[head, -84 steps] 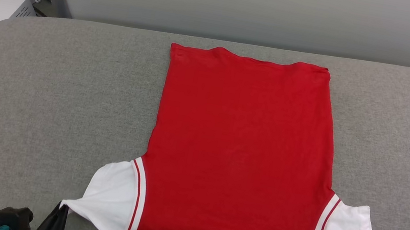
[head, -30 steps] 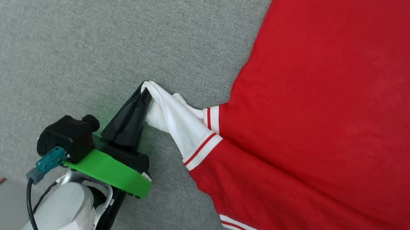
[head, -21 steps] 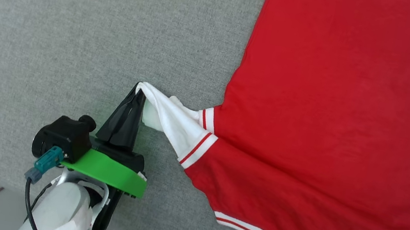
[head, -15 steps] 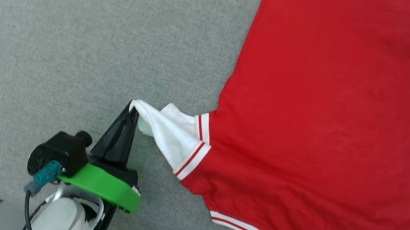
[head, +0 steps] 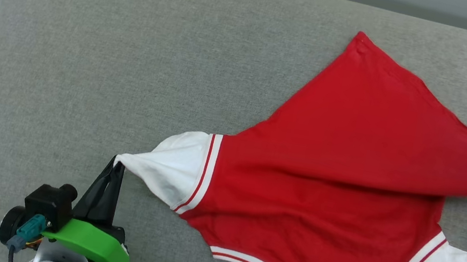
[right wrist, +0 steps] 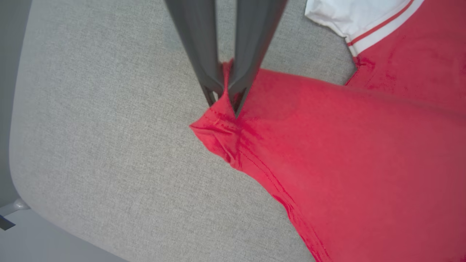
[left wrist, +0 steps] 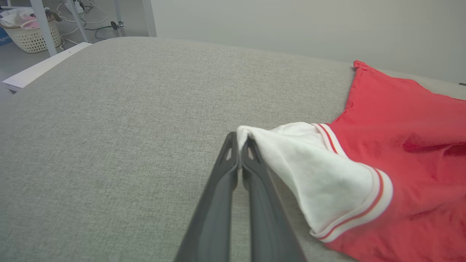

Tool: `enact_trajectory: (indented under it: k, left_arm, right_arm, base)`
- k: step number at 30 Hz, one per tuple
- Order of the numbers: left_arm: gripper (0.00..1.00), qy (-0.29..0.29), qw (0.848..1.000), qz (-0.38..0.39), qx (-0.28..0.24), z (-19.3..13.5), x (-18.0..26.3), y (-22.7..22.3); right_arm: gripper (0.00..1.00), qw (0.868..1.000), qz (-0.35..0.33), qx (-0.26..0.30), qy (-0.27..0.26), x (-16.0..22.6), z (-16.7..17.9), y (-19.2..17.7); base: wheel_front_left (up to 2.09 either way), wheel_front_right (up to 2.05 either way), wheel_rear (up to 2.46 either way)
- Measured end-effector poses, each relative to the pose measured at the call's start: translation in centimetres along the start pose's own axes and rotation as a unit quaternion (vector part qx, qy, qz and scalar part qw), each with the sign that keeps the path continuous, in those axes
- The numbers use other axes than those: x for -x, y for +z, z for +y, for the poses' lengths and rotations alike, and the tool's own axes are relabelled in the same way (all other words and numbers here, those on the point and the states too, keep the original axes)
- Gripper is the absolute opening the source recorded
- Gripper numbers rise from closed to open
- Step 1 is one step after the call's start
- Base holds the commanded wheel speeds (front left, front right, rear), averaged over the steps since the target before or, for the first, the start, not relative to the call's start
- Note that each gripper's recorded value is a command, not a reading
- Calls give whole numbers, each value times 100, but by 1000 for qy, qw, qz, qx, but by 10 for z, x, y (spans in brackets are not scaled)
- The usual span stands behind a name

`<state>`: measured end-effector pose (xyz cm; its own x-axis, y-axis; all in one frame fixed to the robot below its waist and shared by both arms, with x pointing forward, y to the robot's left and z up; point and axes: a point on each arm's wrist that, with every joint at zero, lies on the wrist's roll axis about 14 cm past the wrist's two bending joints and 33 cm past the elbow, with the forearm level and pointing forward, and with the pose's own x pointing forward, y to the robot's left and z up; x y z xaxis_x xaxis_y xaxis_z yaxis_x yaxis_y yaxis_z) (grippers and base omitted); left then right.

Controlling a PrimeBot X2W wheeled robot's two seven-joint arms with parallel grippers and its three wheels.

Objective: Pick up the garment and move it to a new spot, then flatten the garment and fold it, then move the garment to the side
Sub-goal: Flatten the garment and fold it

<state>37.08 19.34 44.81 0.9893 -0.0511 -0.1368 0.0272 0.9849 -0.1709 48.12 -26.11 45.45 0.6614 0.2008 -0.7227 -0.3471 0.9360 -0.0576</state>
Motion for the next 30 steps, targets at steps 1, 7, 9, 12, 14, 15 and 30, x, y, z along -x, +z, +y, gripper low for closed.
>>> enact_trajectory:
  k: [1, 7, 9, 12, 14, 15, 30]
  left_arm:
    - [0, -3, 1000, 0, -1, -2, 0, 1]
    - [0, -23, 1000, -7, 1, -14, 3, 6]
    - [0, -26, 1000, -11, 0, -17, 4, 9]
    - [0, -29, 999, -14, 0, -20, 6, 11]
    - [0, -30, 999, -15, 0, -22, 6, 12]
    - [0, -32, 999, -15, 0, -23, 6, 12]
    - [0, -36, 999, -14, -2, -27, 5, 12]
  right_arm:
    - [0, 1000, 5, -5, -4, 7, -2, -10]
    - [0, 998, 24, -54, -17, 45, -6, -66]
    - [0, 996, 27, -79, -20, 55, -4, -86]
    - [0, 992, 47, -117, -16, 67, 9, -124]
    - [0, 988, 62, -138, -12, 72, 18, -145]
    - [0, 985, 78, -151, -9, 74, 27, -163]
    - [100, 977, 52, -205, -21, 77, 45, -178]
  base:
    - [0, 0, 0]
    - [0, 0, 0]
    - [0, 0, 0]
    - [0, 0, 0]
    - [0, 0, 0]
    - [0, 0, 0]
    - [0, 0, 0]
